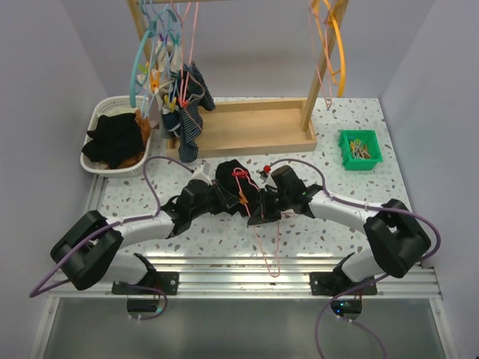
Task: Remove the underwear clipped to the hanger
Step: Remove the underwear from the hanger.
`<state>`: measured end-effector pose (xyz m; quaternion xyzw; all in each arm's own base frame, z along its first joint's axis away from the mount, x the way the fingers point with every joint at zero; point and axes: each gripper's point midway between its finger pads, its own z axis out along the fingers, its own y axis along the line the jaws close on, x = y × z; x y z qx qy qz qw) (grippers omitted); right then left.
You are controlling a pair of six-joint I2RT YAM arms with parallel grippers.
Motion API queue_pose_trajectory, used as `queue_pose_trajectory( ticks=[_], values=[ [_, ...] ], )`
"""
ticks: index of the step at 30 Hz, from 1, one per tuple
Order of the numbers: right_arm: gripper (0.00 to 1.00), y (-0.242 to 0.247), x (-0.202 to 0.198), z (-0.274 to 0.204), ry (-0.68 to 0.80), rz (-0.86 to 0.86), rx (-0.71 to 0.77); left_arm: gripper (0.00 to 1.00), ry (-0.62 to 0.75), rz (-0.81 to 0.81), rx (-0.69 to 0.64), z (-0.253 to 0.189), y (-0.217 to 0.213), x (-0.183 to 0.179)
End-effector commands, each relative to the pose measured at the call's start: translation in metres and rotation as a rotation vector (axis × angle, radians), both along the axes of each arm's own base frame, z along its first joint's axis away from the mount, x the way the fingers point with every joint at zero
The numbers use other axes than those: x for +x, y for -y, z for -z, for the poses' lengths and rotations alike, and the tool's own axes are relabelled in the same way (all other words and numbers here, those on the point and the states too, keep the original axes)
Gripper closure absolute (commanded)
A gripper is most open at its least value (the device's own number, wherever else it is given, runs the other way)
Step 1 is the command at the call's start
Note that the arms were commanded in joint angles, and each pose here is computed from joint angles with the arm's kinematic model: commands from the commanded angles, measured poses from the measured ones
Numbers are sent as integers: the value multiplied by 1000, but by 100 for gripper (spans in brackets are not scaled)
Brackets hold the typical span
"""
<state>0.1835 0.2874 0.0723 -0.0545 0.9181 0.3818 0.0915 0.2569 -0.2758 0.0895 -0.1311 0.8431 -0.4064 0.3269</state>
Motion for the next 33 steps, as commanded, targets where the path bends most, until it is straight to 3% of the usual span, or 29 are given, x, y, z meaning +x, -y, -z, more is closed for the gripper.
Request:
queue_pose_trajectory(
  ticks=[1, 3, 4, 6, 7, 10, 21, 27, 33],
  values=[
    [100, -8, 9, -9, 57, -34, 15, 77, 44, -15, -1, -5, 1, 9],
    [100, -8, 10, -8, 56, -36, 13, 59, 39, -17, 0, -8, 1, 9],
    [100, -8, 11, -8, 57, -35, 10, 42, 22, -18, 18, -4, -1, 7],
    [100, -9, 12, -7, 60, -37, 7, 29, 20, -39, 30, -8, -5, 9],
    [100, -9, 13, -7, 60, -37, 5, 17, 1, -45, 53, -3, -9, 6],
    [100, -9, 13, -5, 59, -41, -2, 1, -9, -91, 77, -5, -18, 7],
    [100, -9, 17, 4, 57, -43, -30, 0, -74, -75, 80, -27, -4, 14],
    [100, -8, 23, 4, 72, -29, -48, 1, -220, 33, 164, -14, 20, 12],
    [100, -7, 25, 4, 77, -12, -60, 9, -314, 104, 286, 5, 22, 5]
  ],
)
